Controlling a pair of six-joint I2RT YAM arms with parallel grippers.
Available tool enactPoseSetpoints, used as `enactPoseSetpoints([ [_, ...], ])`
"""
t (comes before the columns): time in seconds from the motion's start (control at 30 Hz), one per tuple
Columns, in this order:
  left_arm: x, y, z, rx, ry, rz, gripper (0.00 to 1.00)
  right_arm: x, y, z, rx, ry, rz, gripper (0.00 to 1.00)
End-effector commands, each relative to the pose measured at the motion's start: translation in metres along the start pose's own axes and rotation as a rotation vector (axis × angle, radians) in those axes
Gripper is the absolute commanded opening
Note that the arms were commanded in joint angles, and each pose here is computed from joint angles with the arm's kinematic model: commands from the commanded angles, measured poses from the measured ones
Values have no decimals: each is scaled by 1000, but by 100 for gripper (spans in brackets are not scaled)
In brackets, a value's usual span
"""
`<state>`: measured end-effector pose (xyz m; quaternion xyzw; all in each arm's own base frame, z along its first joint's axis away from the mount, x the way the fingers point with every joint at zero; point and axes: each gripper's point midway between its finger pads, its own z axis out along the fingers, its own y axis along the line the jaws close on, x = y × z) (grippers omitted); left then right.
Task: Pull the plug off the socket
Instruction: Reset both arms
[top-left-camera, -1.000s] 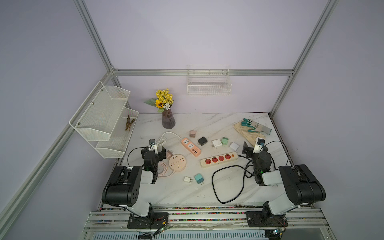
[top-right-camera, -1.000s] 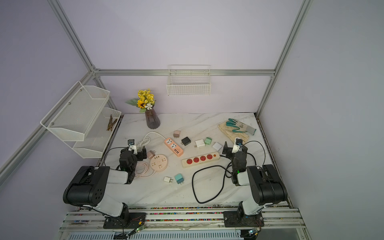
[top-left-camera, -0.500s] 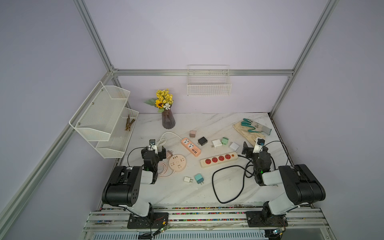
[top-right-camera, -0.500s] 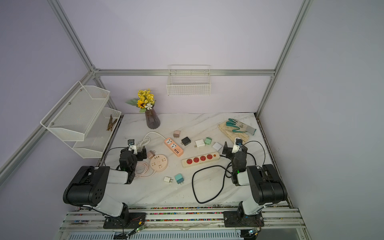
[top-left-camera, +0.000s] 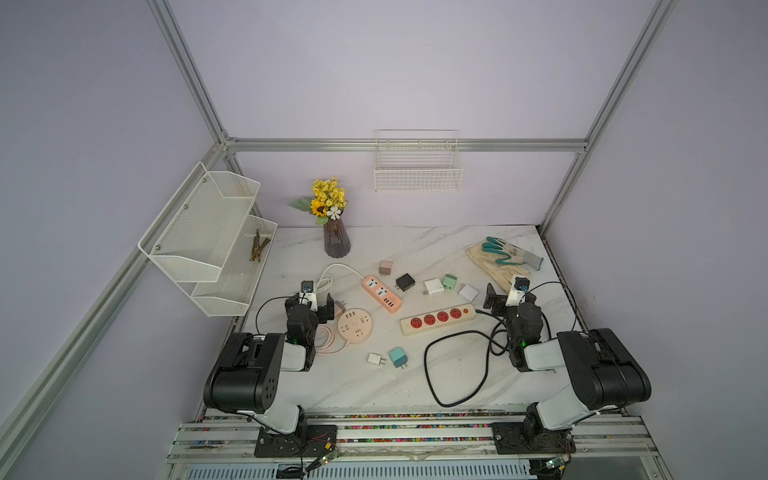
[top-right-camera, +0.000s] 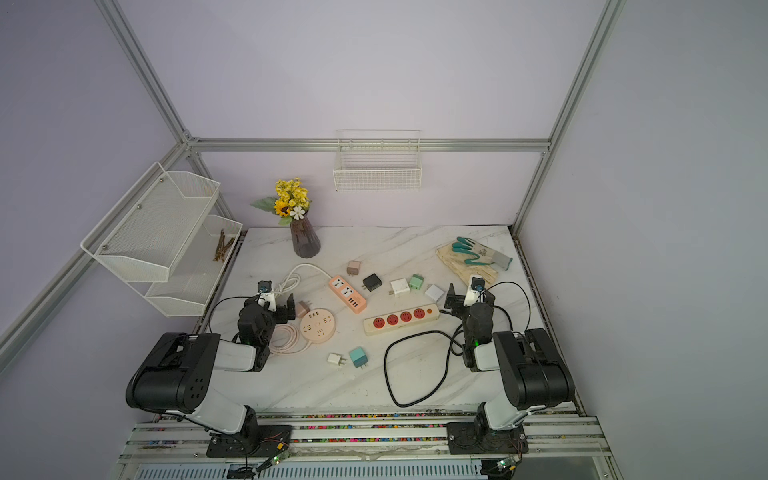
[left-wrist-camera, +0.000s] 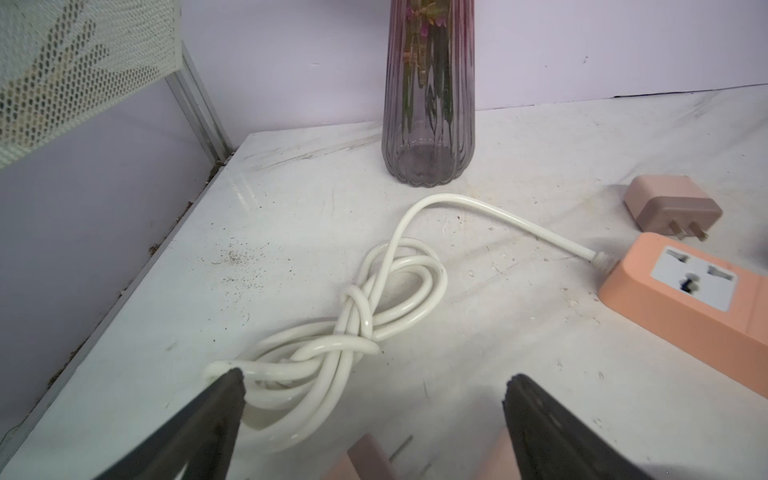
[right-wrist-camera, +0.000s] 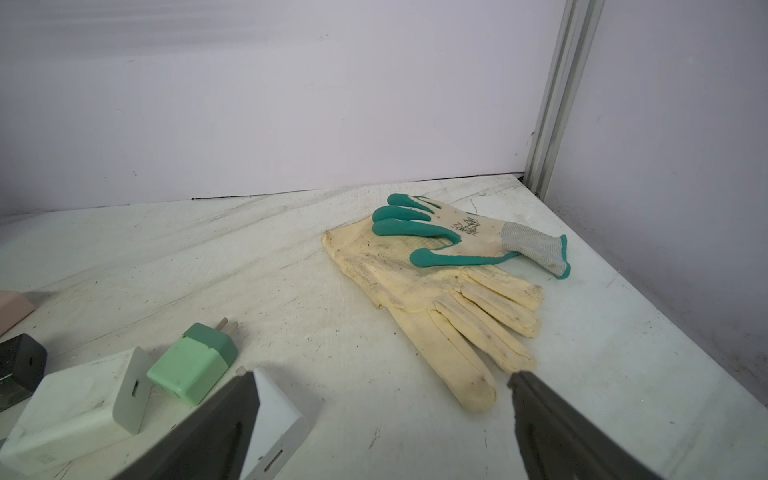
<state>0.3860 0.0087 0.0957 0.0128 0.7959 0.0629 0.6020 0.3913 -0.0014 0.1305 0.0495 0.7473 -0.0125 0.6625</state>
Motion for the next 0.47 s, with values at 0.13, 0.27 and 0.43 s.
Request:
enactPoseSetpoints([
  [0.13, -24, 0, -2, 10, -95, 7, 100, -2, -1, 0, 2, -15, 5, 100],
  [0.27, -20, 8, 8, -37, -39, -15, 100, -3, -1, 0, 2, -16, 4, 100],
  [0.43, -21, 10, 7, -46, -48, -18, 100, -2, -1, 0, 3, -15, 4, 100],
])
